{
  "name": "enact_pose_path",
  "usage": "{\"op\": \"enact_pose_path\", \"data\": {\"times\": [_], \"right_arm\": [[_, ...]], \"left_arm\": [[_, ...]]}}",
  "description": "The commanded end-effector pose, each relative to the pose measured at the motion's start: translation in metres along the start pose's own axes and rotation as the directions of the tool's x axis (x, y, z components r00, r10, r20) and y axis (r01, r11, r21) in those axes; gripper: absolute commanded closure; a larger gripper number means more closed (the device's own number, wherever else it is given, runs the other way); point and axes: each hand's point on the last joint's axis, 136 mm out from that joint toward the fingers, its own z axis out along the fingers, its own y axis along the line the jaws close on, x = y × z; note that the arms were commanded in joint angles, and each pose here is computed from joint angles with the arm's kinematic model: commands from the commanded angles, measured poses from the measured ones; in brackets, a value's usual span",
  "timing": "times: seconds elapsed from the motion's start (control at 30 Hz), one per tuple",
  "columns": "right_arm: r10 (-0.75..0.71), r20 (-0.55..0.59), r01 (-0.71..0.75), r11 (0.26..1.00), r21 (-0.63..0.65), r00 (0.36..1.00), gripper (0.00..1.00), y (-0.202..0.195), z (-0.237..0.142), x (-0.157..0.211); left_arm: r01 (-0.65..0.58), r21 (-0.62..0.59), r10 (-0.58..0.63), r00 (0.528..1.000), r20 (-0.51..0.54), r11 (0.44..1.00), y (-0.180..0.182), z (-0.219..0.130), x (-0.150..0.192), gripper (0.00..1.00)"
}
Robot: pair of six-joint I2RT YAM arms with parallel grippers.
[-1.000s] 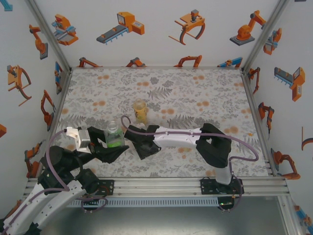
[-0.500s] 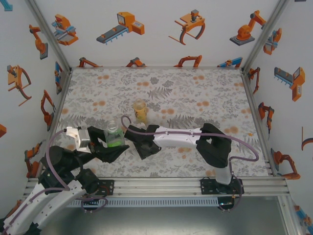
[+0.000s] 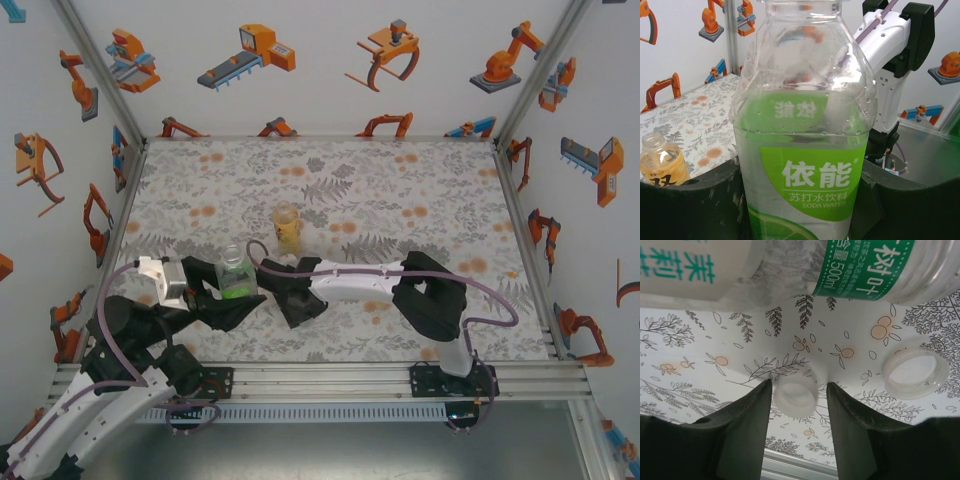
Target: Screw on the bottle caps
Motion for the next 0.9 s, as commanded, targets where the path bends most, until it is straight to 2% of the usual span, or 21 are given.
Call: {"op": "enact_pose_path", "data": {"times": [0.0,0.2,0.53,0.87], "right_arm": [[-0.022,-0.022,0.023,1.0,0.014,1.0,0.53,0.0,0.004,0.007],[-0.019,-0.023,0.02,1.0,0.015,1.0,0.53,-0.001,0.005,0.008],[-0.023,0.049,0.025,0.999,-0.033,0.999,0.5,0.007,-0.028,-0.007],[-0.028,0.031,0.029,0.998,-0.056,0.999,0.51,0.016,-0.025,-0.003]], "left_arm": [[0.007,0.011,-0.007,1.0,0.023,1.0,-0.001,0.001,-0.004,1.0],[0.005,0.009,-0.006,1.0,0.027,1.0,-0.001,0.001,-0.005,1.0],[0.007,0.008,-0.007,1.0,0.029,1.0,-0.001,0.0,-0.006,1.0],[0.014,0.016,-0.014,0.999,0.03,1.0,-0.002,0.001,-0.006,1.0]]}}
